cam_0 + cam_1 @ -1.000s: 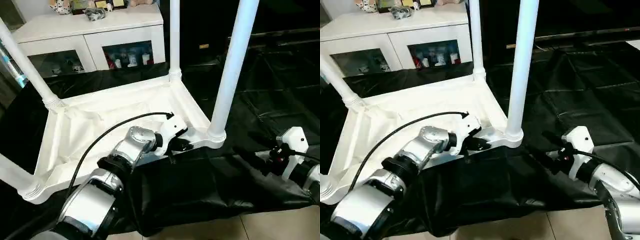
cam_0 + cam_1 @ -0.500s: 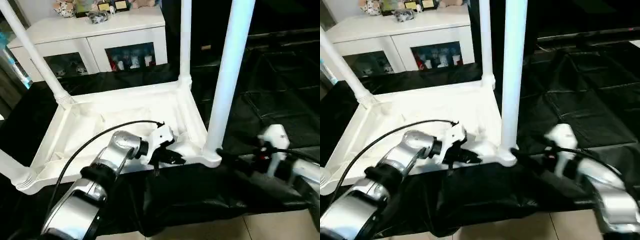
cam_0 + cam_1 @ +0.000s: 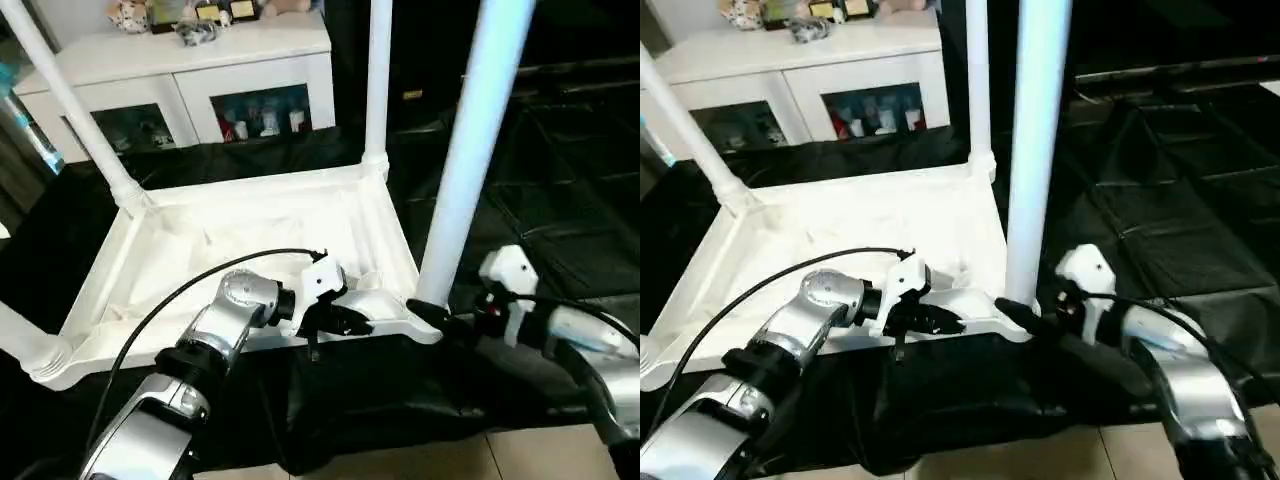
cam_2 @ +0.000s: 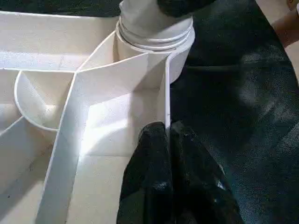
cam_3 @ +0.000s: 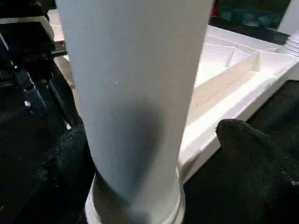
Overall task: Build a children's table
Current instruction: Rotate leg to tighten
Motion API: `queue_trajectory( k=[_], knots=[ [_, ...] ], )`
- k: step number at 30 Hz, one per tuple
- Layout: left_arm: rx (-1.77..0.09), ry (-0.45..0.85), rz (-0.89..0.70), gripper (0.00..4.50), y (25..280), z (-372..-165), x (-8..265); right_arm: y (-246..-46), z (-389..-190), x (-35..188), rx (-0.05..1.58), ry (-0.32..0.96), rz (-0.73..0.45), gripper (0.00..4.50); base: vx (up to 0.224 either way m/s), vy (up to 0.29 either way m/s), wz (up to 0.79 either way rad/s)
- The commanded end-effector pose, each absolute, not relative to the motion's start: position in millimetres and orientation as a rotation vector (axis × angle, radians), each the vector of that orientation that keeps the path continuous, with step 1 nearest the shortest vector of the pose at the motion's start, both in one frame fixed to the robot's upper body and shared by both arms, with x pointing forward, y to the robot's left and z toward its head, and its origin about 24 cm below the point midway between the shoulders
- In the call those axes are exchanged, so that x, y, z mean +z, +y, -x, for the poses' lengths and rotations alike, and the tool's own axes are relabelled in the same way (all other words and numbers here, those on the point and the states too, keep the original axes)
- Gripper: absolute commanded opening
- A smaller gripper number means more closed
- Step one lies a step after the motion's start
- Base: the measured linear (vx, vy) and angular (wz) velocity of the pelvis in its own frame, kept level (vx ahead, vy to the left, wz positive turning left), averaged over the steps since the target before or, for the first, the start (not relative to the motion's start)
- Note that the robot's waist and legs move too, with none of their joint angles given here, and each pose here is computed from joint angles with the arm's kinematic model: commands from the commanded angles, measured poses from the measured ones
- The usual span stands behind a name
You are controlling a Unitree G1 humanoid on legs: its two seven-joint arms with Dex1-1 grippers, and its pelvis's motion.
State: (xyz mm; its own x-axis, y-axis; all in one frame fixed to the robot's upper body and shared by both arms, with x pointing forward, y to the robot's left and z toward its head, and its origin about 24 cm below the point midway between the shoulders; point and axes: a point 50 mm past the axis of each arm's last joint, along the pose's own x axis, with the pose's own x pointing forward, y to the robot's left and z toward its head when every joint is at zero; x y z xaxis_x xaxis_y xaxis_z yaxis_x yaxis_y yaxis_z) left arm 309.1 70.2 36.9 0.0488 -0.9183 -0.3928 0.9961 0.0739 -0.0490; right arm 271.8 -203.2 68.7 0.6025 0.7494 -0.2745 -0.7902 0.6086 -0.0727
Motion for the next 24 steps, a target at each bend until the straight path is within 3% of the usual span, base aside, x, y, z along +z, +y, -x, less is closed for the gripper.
queue_trajectory(
  k=[1, 18, 21, 24],
  knots=[
    [-1.467, 0.342, -0.225, 0.00, 71, -307, 33, -199.8, -273.6, 70, 0.926, 0.217, 0.202, 4.01, 0.000, 0.000, 0.00],
    [-1.397, 0.336, -0.227, 0.00, 72, -310, 34, -191.3, -271.8, 59, 0.983, 0.242, 0.167, 2.62, 0.000, 0.000, 0.00],
    [-1.315, 0.337, -0.215, 0.00, 68, -316, 36, -187.0, -274.0, 48, 0.907, 0.255, 0.124, 2.42, 0.000, 0.000, 0.00],
    [-1.213, 0.329, -0.223, 0.00, 60, -325, 40, -180.7, -283.4, 31, 0.731, 0.291, 0.076, 2.10, 0.000, 0.000, 0.00]
  ],
)
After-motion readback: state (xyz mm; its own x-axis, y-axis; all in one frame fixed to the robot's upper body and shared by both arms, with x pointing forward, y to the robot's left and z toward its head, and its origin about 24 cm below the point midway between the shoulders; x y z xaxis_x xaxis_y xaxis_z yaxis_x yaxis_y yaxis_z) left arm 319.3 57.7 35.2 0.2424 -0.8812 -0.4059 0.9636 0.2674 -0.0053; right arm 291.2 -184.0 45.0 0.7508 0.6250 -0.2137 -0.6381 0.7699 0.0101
